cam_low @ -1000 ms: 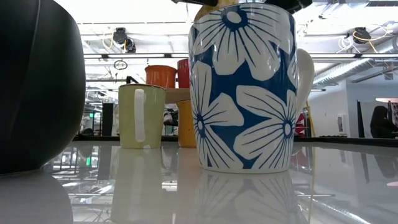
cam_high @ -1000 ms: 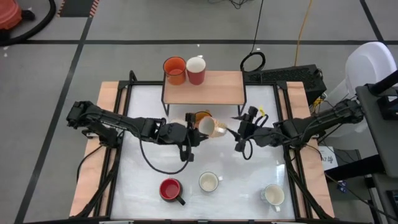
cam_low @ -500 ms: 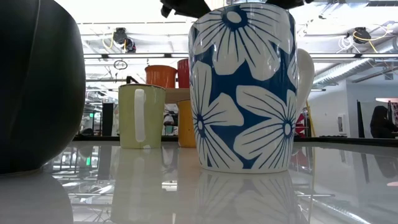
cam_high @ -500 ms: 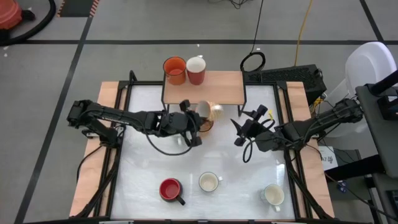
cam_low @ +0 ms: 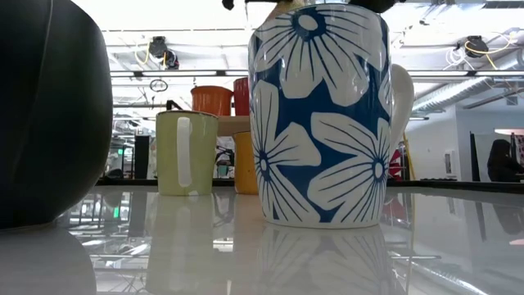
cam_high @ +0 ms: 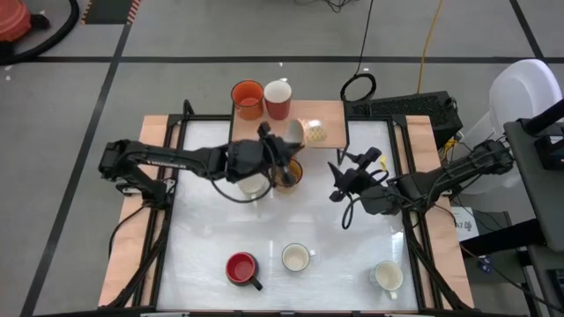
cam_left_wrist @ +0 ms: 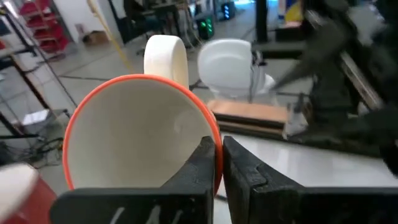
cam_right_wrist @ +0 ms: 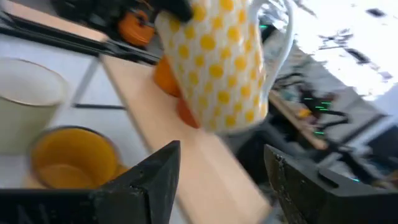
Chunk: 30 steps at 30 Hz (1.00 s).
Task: Place coffee mugs
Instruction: Put the yellow patterned mug on the shelf
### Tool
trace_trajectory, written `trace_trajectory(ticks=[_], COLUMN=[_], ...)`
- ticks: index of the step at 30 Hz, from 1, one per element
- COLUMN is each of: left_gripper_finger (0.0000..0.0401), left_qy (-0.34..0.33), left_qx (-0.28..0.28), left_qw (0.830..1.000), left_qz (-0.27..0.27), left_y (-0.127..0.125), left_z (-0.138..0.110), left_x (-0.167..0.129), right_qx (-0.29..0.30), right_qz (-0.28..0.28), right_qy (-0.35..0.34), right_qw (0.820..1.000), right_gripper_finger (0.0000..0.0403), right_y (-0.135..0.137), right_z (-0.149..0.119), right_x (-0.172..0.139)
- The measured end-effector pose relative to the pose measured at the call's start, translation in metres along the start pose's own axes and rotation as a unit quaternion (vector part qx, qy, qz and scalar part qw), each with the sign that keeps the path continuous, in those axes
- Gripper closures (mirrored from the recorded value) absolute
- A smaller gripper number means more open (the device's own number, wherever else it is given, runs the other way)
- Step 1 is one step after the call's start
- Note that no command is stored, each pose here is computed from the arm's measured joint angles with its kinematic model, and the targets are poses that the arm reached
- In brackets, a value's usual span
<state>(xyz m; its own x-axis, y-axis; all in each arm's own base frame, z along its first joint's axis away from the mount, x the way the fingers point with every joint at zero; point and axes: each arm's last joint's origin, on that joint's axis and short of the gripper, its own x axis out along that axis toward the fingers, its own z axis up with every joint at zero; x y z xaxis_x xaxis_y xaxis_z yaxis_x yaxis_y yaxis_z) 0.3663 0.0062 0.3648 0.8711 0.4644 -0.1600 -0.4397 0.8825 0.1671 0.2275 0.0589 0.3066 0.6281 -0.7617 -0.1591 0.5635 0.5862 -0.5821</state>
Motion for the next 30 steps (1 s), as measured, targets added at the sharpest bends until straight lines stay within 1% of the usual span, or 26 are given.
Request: trace_trajectory(ticks=[3, 5, 8, 10, 12, 14, 17, 21, 23, 26, 30], left_gripper_finger=[0.0387, 0.0387, 0.0387, 0.0387, 0.0387, 0.0387, 0.0387, 0.0387, 0.0387, 0.0387, 0.0387], left_qy=[0.018, 0.012, 0.028, 0.015, 0.035, 0.042, 0.094, 0.127, 0.137, 0.146, 0.145], left_qx=[0.016, 0.019, 0.030, 0.021, 0.020, 0.006, 0.010, 0.013, 0.010, 0.010, 0.002], left_qw=[0.999, 0.999, 0.997, 0.998, 0.996, 0.997, 0.993, 0.990, 0.988, 0.985, 0.984], left_qz=[0.027, 0.043, 0.061, 0.063, 0.074, 0.069, 0.073, 0.064, 0.066, 0.087, 0.106], left_y=[0.017, 0.027, 0.044, 0.057, 0.066, 0.074, 0.072, 0.059, 0.054, 0.051, 0.053], left_z=[0.016, 0.028, 0.037, 0.047, 0.045, 0.043, 0.027, 0.010, 0.004, -0.003, -0.001], left_x=[0.004, 0.012, 0.022, 0.030, 0.045, 0.062, 0.087, 0.111, 0.118, 0.123, 0.122], right_qx=[-0.022, -0.030, -0.032, -0.029, -0.022, -0.024, -0.026, -0.034, -0.035, -0.035, -0.016], right_qz=[-0.027, -0.037, -0.036, -0.035, -0.034, -0.038, -0.044, -0.046, -0.051, -0.054, -0.047], right_qy=[0.003, 0.004, 0.000, -0.003, -0.005, -0.006, -0.008, -0.010, -0.010, -0.011, -0.014], right_qw=[0.999, 0.999, 0.999, 0.999, 0.999, 0.999, 0.999, 0.998, 0.998, 0.998, 0.999], right_gripper_finger=[0.0190, 0.0190, 0.0190, 0.0190, 0.0190, 0.0190, 0.0190, 0.0190, 0.0190, 0.0190, 0.0190], right_y=[-0.001, -0.001, -0.003, -0.005, -0.008, -0.009, -0.011, -0.011, -0.012, -0.014, -0.018], right_z=[0.000, 0.000, 0.001, 0.001, 0.001, 0.001, 0.000, -0.004, -0.007, -0.011, -0.015], right_x=[-0.003, -0.005, -0.008, -0.010, -0.011, -0.014, -0.019, -0.027, -0.030, -0.035, -0.040])
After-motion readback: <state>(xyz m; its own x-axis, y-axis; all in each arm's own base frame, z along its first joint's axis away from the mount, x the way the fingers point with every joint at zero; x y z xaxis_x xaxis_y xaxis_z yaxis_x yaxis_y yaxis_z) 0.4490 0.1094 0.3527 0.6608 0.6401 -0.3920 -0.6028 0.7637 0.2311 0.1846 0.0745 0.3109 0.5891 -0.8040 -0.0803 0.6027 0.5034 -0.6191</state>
